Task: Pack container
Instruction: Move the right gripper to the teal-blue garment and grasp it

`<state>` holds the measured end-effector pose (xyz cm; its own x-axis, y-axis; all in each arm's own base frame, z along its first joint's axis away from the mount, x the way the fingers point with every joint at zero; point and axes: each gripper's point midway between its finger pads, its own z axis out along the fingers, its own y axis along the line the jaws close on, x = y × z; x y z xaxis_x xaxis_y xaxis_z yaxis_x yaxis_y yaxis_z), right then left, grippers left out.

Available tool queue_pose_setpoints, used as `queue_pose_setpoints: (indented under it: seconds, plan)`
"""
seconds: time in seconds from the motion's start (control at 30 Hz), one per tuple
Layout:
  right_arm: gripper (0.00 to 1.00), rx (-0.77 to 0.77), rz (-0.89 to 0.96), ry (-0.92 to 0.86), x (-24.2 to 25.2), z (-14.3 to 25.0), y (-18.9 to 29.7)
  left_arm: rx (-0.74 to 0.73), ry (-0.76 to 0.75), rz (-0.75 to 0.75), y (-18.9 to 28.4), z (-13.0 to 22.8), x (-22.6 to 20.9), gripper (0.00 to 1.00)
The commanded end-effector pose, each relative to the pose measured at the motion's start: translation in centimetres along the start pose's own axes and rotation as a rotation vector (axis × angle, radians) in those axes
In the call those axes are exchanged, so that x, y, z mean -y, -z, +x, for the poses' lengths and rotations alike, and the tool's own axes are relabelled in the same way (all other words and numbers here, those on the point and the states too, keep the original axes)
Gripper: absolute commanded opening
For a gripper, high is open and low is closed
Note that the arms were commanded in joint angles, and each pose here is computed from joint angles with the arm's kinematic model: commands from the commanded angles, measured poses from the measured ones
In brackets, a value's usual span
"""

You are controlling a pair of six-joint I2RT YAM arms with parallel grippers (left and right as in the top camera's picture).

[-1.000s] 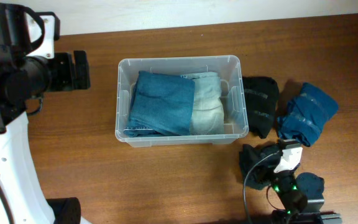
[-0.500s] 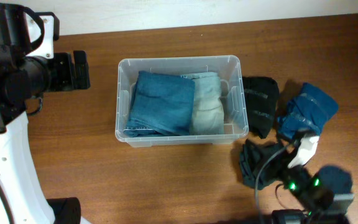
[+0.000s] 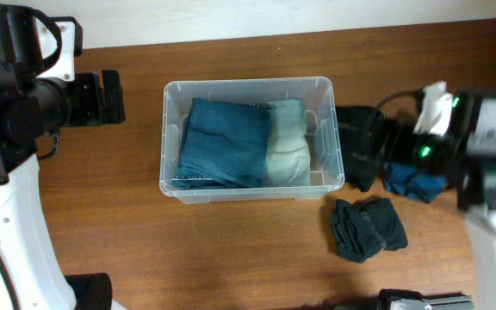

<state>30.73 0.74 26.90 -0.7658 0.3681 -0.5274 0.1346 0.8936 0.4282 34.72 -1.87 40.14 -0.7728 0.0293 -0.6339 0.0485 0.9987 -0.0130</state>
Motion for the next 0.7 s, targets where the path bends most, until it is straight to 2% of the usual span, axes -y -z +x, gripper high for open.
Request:
queue_pose_setpoints:
  seconds: [0.0, 0.17, 0.3, 0.4, 0.57, 0.67]
  plan:
    - [0.98, -0.017, 0.081, -0.182, 5.1, -2.4, -1.2, 0.015, 0.009, -0.013, 0.7, 0.1, -0.3, 0.99]
    - [0.98, -0.074, 0.185, -0.488, 15.4, -2.2, -2.6, 0.014, 0.010, -0.013, 0.7, 0.1, -0.3, 1.00]
    - [0.99, -0.134, 0.165, -0.628, 21.3, -0.7, -4.1, 0.015, 0.009, -0.013, 0.7, 0.1, -0.3, 1.00]
    - [0.98, -0.185, 0.155, -0.705, 24.1, 0.7, -5.5, 0.015, 0.009, -0.013, 0.7, 0.1, -0.3, 0.99]
    - [0.98, -0.261, 0.133, -0.732, 27.1, 2.7, -8.6, 0.015, 0.010, -0.013, 0.7, 0.1, -0.3, 0.99]
    - [0.98, -0.271, 0.011, -0.684, 26.8, 2.7, -10.7, 0.015, 0.010, -0.013, 0.7, 0.1, -0.3, 0.99]
